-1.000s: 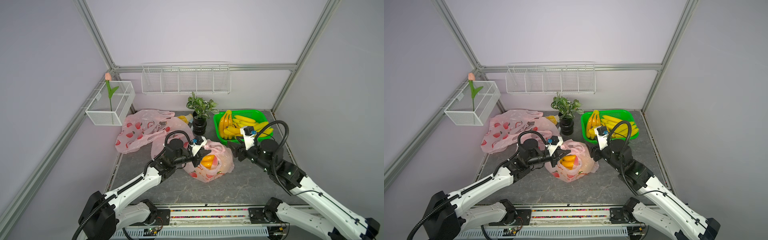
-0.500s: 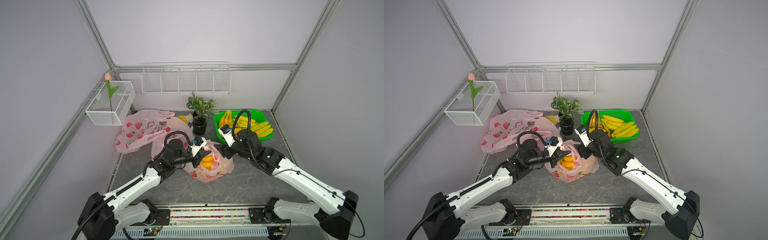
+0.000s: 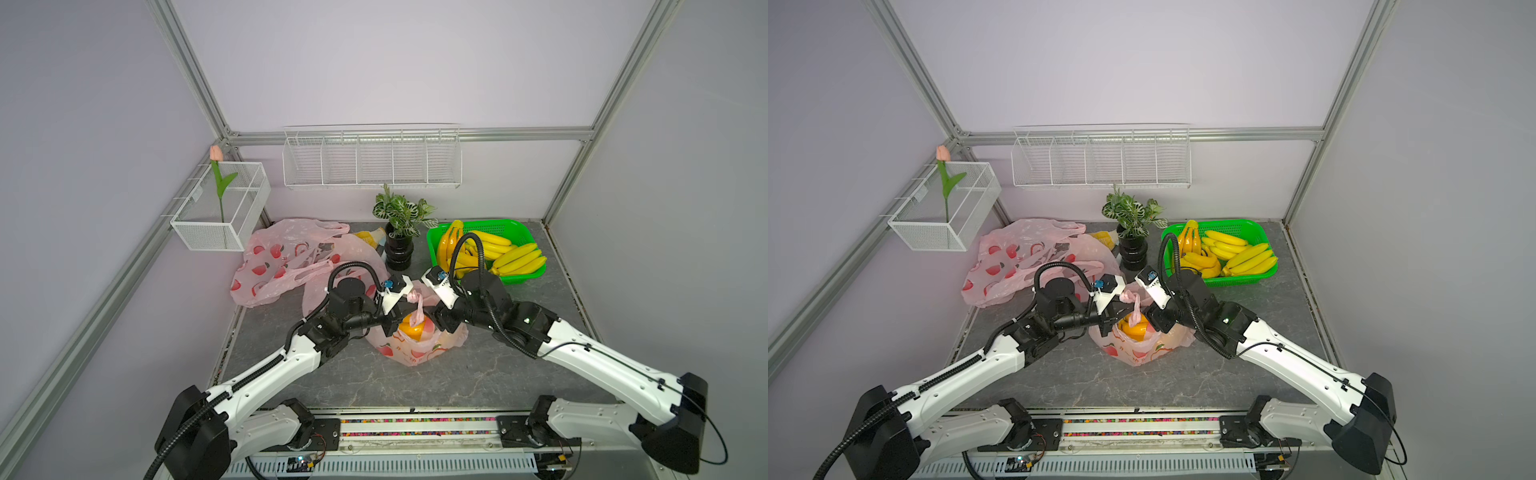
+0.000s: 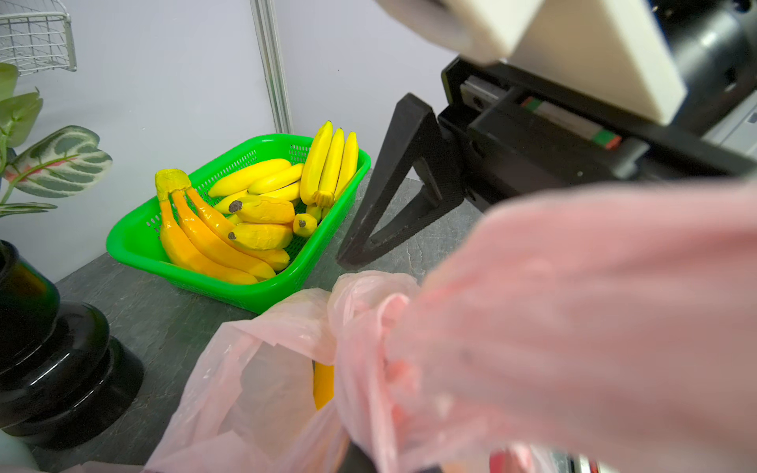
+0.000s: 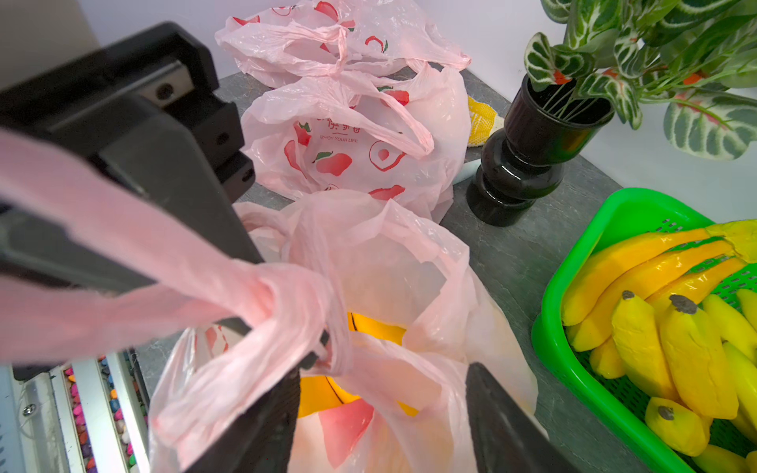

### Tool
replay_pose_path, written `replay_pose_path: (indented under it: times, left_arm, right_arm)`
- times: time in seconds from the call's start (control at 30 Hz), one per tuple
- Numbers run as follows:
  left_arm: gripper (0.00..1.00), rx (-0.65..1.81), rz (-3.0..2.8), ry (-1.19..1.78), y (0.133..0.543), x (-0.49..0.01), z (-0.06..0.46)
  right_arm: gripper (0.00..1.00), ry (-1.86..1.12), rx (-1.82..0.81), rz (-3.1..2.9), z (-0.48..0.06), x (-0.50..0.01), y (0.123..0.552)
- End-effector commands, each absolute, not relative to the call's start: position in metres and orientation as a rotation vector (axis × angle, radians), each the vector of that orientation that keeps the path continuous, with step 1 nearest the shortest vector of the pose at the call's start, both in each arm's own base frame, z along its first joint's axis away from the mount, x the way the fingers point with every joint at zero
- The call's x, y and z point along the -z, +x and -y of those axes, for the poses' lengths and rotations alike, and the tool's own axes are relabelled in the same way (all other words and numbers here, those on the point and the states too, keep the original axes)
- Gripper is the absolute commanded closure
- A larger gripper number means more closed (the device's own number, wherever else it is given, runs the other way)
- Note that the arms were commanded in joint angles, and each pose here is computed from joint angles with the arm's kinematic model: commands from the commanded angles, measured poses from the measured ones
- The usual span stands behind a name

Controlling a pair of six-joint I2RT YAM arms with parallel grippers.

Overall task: Place the banana into a plastic bag & tie a knot
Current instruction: Cross the plastic bag at the center of the board.

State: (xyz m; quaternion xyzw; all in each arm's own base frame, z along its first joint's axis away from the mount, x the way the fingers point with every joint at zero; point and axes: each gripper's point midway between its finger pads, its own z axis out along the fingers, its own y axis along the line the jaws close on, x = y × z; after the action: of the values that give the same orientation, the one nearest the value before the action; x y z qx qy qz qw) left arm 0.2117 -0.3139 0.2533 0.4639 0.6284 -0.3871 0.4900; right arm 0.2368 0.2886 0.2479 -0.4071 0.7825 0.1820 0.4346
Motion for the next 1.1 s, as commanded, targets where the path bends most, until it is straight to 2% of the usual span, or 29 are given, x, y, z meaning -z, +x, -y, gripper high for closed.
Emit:
replay_pose_path:
  times: [0.0,0.57,0.7,0.87,0.97,1.07]
  left_arm:
    - [1.00,0.993,-1.443,1.195,0.195,-0.264,0.316]
    - [1.00,1.087,-1.380,1.292,0.173,-0.267,0.320]
    - [1.00,1.091,-1.385,1.289,0.174,-0.266,0.320]
    - [1.00,1.062,-1.407,1.269,0.179,-0.265,0.319]
    - [1.00,1.031,-1.433,1.238,0.185,-0.265,0.317]
    - [0.89,0.971,-1.469,1.184,0.195,-0.265,0.312]
  right_arm:
    - [0.33,-1.073,-0.442,-1.923,-0.297,-0.242,0.236]
    - [0.34,-1.099,-0.423,-1.876,-0.309,-0.228,0.244]
    - [0.46,-1.074,-0.421,-1.865,-0.308,-0.229,0.246]
    - [0.77,-0.979,-0.391,-1.848,-0.298,-0.241,0.252]
    - [0.84,-0.934,-0.400,-1.822,-0.291,-0.252,0.250]
    - [0.87,-0.901,-0.405,-1.799,-0.282,-0.263,0.247]
